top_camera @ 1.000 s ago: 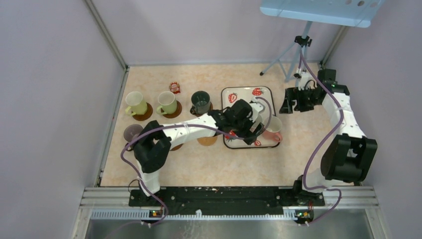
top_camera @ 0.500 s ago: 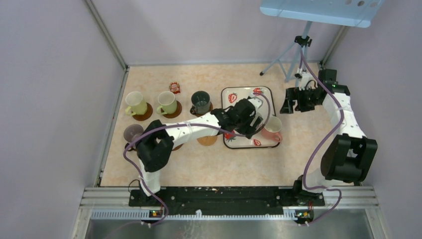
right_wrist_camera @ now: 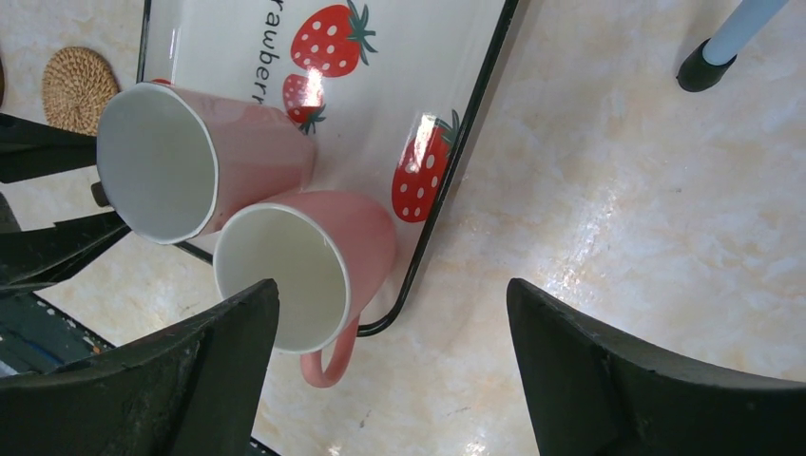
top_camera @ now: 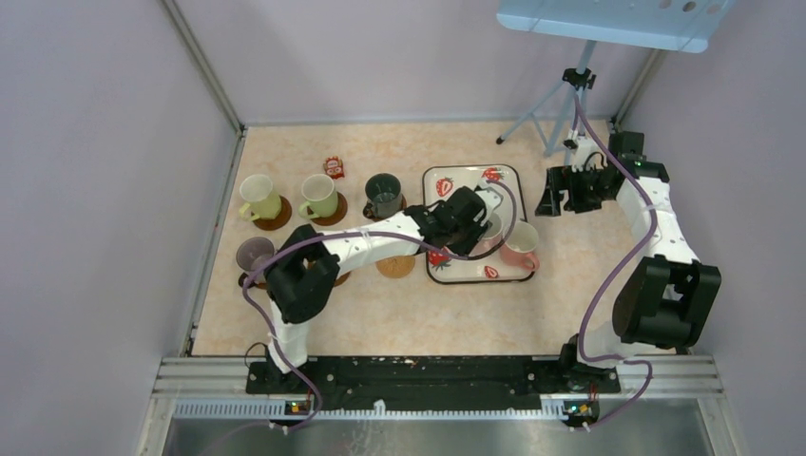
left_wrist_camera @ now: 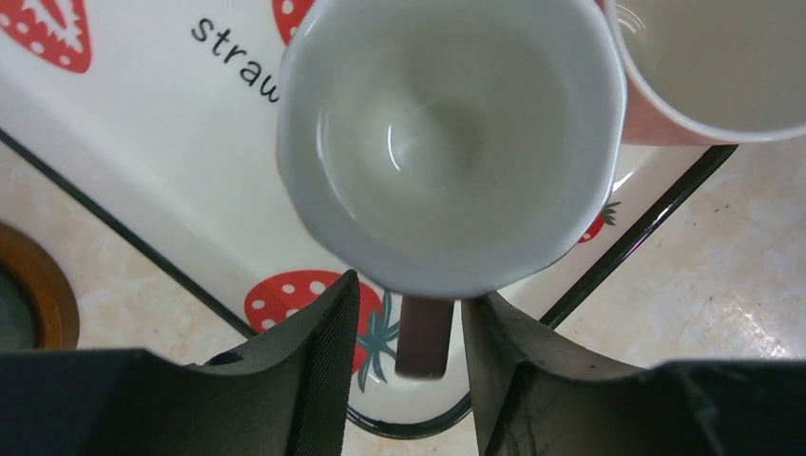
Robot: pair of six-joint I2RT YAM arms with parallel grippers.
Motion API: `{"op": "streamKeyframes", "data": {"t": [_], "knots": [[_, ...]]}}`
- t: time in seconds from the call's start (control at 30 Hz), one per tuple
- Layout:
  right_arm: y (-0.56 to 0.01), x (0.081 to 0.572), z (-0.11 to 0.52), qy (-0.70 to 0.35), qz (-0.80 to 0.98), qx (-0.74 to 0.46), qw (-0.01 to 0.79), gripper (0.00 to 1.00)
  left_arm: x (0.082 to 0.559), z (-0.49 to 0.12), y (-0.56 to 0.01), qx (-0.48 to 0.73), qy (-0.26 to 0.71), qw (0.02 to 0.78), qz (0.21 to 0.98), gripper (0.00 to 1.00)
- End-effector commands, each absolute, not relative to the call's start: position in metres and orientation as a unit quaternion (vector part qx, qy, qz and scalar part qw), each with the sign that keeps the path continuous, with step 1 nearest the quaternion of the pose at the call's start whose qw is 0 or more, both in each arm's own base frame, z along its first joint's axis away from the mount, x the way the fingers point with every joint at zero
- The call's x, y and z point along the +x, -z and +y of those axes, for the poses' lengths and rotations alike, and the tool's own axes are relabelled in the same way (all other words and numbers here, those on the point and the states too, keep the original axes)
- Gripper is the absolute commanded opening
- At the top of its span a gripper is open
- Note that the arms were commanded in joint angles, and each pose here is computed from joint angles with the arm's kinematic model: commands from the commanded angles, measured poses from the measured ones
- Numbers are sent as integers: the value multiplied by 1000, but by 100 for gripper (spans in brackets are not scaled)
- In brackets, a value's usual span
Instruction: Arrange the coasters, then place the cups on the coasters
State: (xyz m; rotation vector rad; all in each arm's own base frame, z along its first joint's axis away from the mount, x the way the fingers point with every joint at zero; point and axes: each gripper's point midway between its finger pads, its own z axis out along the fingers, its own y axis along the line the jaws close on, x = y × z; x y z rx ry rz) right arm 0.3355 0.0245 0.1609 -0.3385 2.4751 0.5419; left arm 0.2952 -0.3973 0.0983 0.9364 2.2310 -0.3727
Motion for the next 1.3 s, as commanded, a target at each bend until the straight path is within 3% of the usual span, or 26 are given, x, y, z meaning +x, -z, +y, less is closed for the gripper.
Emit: {"op": "streamKeyframes", "data": {"t": [0.0,0.23,0.33,0.43,0.47,0.87,1.27], "knots": [[-174,340,22,-196,920,-134,311,88,301,-412,-101,384,167,338,843,49],[-174,339,21,-195,921,-135,310,88,306,-416,-92,388,165,327,846,42],[-175,339,21,-194,921,-135,311,88,312,-415,-92,380,163,329,849,27],[-176,340,21,-194,920,-136,313,88,319,-408,-95,369,161,331,854,3],[-177,341,21,-194,919,-136,314,88,320,-405,-97,366,160,332,854,0],[-184,348,24,-204,915,-134,321,88,325,-342,-169,386,198,418,798,0],[-184,357,26,-217,914,-129,319,88,296,-238,-192,421,254,402,773,0]]}}
